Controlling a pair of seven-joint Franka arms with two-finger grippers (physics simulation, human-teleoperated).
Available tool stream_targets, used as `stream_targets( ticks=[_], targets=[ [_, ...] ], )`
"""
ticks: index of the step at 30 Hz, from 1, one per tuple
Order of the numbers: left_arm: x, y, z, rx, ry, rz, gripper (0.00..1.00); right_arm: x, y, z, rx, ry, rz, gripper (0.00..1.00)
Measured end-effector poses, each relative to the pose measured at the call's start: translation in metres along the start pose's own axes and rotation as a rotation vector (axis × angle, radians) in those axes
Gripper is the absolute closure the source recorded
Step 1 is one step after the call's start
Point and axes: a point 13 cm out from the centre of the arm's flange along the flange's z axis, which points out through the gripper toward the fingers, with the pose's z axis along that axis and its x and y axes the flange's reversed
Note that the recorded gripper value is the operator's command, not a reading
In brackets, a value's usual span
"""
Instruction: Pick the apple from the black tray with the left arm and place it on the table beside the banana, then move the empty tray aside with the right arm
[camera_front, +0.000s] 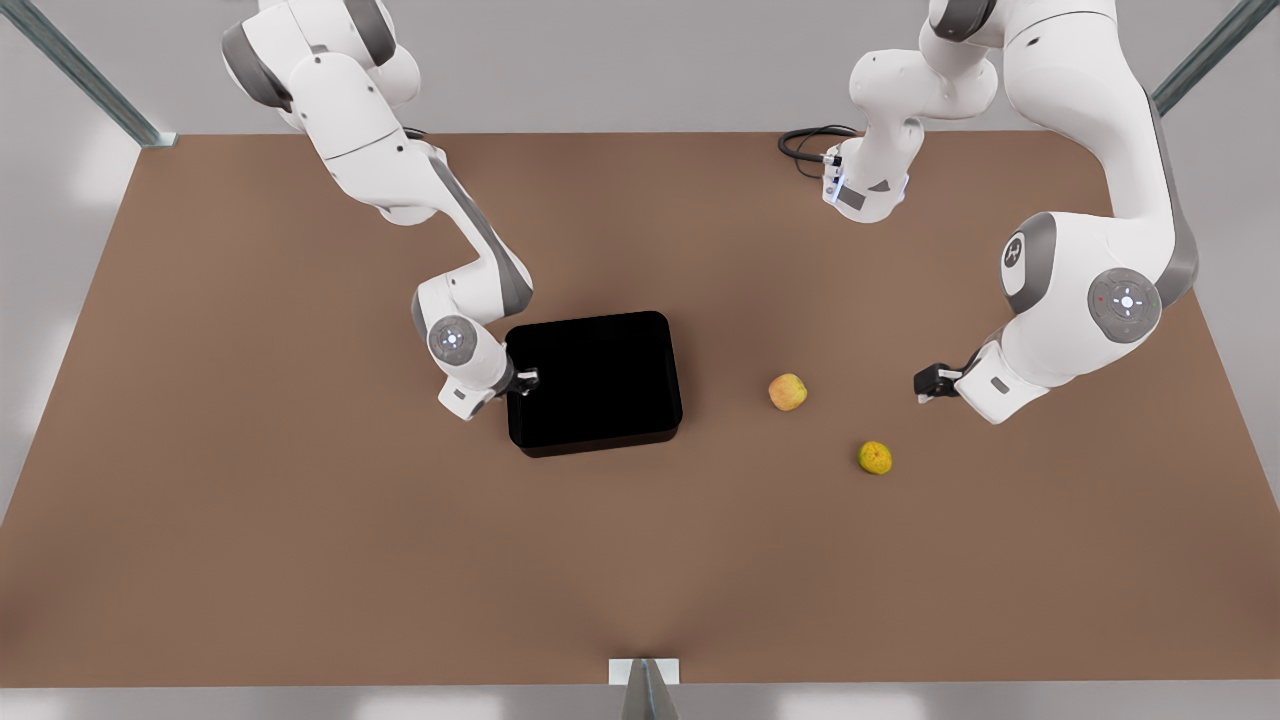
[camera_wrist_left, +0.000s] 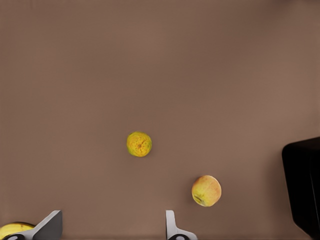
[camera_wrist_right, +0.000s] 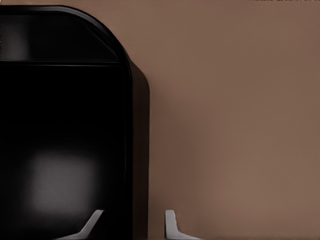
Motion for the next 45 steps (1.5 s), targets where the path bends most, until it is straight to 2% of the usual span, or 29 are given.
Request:
stream_targets(
  ticks=[2, 3, 9, 13, 18, 23, 27, 33, 44, 45],
  targets=[
    [0.000, 0.001, 0.000, 0.000, 0.000, 0.004, 0.00, 0.000, 0.000, 0.000, -0.002, 0.001, -0.006, 0.74],
    [0.000, 0.001, 0.000, 0.000, 0.000, 0.006, 0.00, 0.000, 0.000, 0.000, -0.003, 0.002, -0.010, 0.77],
    [0.000, 0.001, 0.000, 0.000, 0.000, 0.018, 0.00, -0.002, 0.002, -0.010, -0.007, -0.006, -0.028, 0.83],
    [0.000, 0.001, 0.000, 0.000, 0.000, 0.023, 0.00, -0.006, 0.008, -0.049, -0.020, -0.031, -0.046, 0.94],
    [0.000, 0.001, 0.000, 0.000, 0.000, 0.028, 0.00, -0.009, -0.021, -0.095, -0.015, -0.040, -0.028, 0.94],
    [0.000, 0.001, 0.000, 0.000, 0.001, 0.032, 0.00, -0.014, -0.131, -0.157, 0.001, -0.021, 0.083, 0.94],
    [0.000, 0.001, 0.000, 0.000, 0.001, 0.035, 0.00, 0.002, -0.235, -0.171, 0.013, 0.032, 0.166, 0.96],
    [0.000, 0.001, 0.000, 0.000, 0.001, 0.037, 0.00, 0.015, -0.338, -0.204, 0.029, 0.033, 0.175, 0.96],
    [-0.004, -0.001, 0.005, 0.009, -0.001, 0.029, 0.00, 0.009, -0.383, -0.125, 0.028, 0.180, 0.054, 0.95],
    [-0.005, 0.000, 0.005, 0.010, -0.002, 0.027, 0.00, 0.007, -0.383, -0.118, 0.021, 0.186, 0.043, 0.85]
  ],
)
